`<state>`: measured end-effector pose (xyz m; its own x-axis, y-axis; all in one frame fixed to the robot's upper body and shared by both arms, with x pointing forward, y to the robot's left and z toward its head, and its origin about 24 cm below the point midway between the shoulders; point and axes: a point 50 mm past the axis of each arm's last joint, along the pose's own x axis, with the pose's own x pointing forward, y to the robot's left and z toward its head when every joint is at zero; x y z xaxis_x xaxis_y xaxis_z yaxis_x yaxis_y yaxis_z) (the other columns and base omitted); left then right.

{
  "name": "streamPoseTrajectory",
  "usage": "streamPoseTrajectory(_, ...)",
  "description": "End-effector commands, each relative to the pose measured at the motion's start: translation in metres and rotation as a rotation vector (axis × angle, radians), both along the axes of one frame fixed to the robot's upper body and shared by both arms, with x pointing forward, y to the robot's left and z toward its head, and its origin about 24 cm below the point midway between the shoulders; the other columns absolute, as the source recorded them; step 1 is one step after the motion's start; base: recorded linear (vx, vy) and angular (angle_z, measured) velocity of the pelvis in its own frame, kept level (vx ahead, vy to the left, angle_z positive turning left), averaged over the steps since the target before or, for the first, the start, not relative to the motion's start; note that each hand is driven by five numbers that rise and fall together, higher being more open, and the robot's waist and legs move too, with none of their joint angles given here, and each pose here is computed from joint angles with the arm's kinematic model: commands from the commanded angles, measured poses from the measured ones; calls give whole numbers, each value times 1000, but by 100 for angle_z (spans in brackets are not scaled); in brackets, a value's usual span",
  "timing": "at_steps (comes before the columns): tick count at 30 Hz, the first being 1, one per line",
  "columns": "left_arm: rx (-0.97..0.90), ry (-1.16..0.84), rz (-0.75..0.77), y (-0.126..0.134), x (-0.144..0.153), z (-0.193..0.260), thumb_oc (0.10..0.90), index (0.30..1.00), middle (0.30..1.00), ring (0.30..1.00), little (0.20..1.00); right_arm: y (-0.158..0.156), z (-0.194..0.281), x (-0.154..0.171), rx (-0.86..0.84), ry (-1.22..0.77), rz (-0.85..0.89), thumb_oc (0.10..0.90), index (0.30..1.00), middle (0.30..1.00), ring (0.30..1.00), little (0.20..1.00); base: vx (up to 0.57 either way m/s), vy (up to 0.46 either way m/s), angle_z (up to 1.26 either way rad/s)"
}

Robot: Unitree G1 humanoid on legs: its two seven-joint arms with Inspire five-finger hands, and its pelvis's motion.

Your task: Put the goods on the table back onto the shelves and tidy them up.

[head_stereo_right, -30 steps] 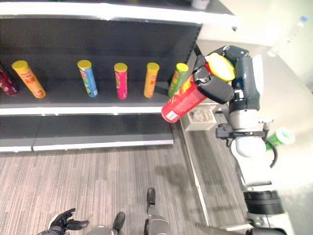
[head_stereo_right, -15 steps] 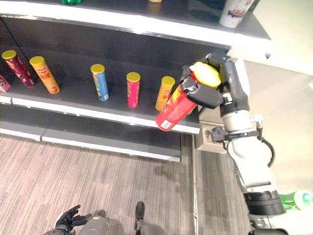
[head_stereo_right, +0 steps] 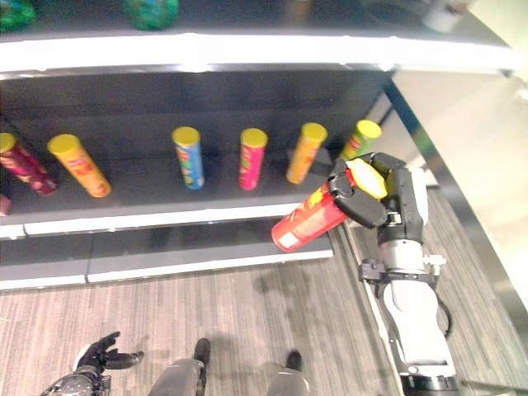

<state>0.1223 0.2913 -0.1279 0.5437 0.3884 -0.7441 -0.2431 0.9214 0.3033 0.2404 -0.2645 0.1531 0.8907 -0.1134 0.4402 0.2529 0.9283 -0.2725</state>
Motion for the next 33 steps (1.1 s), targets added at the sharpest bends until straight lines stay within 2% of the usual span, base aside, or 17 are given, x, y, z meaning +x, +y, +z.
streamPoseTrajectory(1,97,107,5,33,-36,5,800,900,900,900,900,0,74,-3,-77,-355,12,400,300,300,300,300,2,317,10)
streamPoseTrajectory(14,-27,-4,61,3,-32,-2,800,900,900,900,900,9,83,-5,-77,-409,76,400,300,300,300,300,-49,153,16)
streamPoseTrajectory(24,-31,-11,58,2,-33,-2,800,900,900,900,900,10,81,-4,-78,-390,89,400,300,300,300,300,-15,41,18)
streamPoseTrajectory(26,4,23,-8,9,-39,1,800,900,900,900,900,20,79,1,-70,-371,170,400,300,300,300,300,-88,999,-3)
streamPoseTrajectory(27,42,0,-76,15,-24,8,800,900,900,900,900,21,80,10,-61,-354,167,400,300,300,300,300,-144,1398,-58)
streamPoseTrajectory(28,68,73,-50,27,-35,6,800,900,900,900,900,35,82,18,-57,-358,220,400,300,300,300,300,-142,1015,-66)
streamPoseTrajectory(33,58,59,-64,20,-27,4,800,900,900,900,900,45,87,19,-85,-362,285,400,300,300,300,300,42,64,-65)
